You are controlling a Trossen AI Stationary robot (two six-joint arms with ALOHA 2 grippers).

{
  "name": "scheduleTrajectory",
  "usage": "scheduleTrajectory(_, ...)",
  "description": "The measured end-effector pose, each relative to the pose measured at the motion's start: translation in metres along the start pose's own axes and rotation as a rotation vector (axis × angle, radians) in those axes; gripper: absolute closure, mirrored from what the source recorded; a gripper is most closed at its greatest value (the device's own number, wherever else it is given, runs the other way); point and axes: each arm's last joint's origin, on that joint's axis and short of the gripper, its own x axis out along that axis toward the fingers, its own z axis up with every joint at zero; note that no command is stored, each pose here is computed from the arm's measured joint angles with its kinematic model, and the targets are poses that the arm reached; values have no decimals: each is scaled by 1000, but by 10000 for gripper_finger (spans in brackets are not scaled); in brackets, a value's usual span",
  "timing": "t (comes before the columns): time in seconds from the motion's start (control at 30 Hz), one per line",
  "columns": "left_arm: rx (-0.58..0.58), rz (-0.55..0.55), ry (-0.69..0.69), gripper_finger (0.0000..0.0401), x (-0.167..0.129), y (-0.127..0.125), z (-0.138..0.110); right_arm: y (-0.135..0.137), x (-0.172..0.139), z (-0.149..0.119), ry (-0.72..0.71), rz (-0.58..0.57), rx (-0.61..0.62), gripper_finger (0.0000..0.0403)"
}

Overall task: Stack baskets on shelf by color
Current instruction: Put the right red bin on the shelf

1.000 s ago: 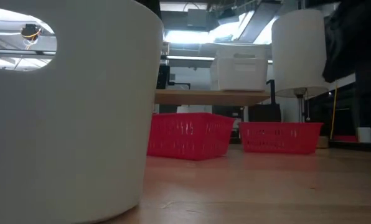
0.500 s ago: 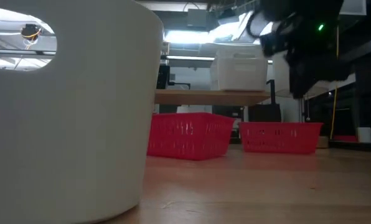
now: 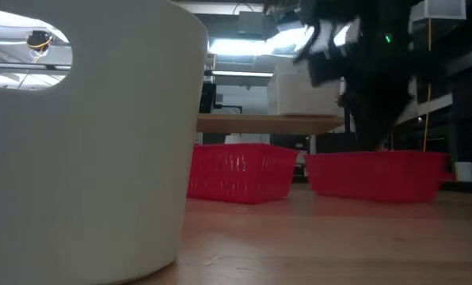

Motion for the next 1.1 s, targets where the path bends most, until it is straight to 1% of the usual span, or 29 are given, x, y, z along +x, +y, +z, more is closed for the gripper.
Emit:
scheduleTrajectory(0.1, -7, 27, -9, 316, 2, 3, 1, 8, -15, 12, -72, 19, -38, 282)
scheduleTrajectory(0.17, -8, 34, -12, 316, 2, 3, 2, 13, -26, 15, -89, 17, -75, 282)
scheduleTrajectory(0.27, -8, 34, -8, 316, 1, 3, 1, 23, -33, 11, -52, 65, -139, 282)
scheduleTrajectory(0.33, -1, 28, -10, 316, 0, 1, 0, 34, -32, 3, -11, 132, -180, 282)
scheduleTrajectory(0.4, 4, 24, -12, 316, -1, 0, -1, 44, -29, -6, 25, 166, -216, 282)
scheduleTrajectory(0.5, 16, 34, -13, 316, -1, 0, -1, 55, -25, -20, 57, 137, -269, 282)
scheduleTrajectory(0.63, 124, 94, 9, 316, -2, 5, -5, 61, -21, -33, 85, 61, -292, 282)
scheduleTrajectory(0.67, 136, 111, 19, 316, -4, 8, -8, 60, -20, -36, 100, 38, -295, 282)
scheduleTrajectory(0.83, 74, 122, 29, 316, -21, 27, -14, 53, -14, -47, 129, 2, -273, 282)
scheduleTrajectory(0.9, 62, 114, 16, 316, -25, 31, -15, 50, -12, -51, 115, -11, -253, 282)
scheduleTrajectory(1.0, 45, 102, -2, 316, -34, 39, -17, 48, -9, -55, 79, 4, -227, 282)
scheduleTrajectory(1.1, 50, 105, 0, 316, -41, 48, -20, 47, 2, -59, 50, 9, -223, 282)
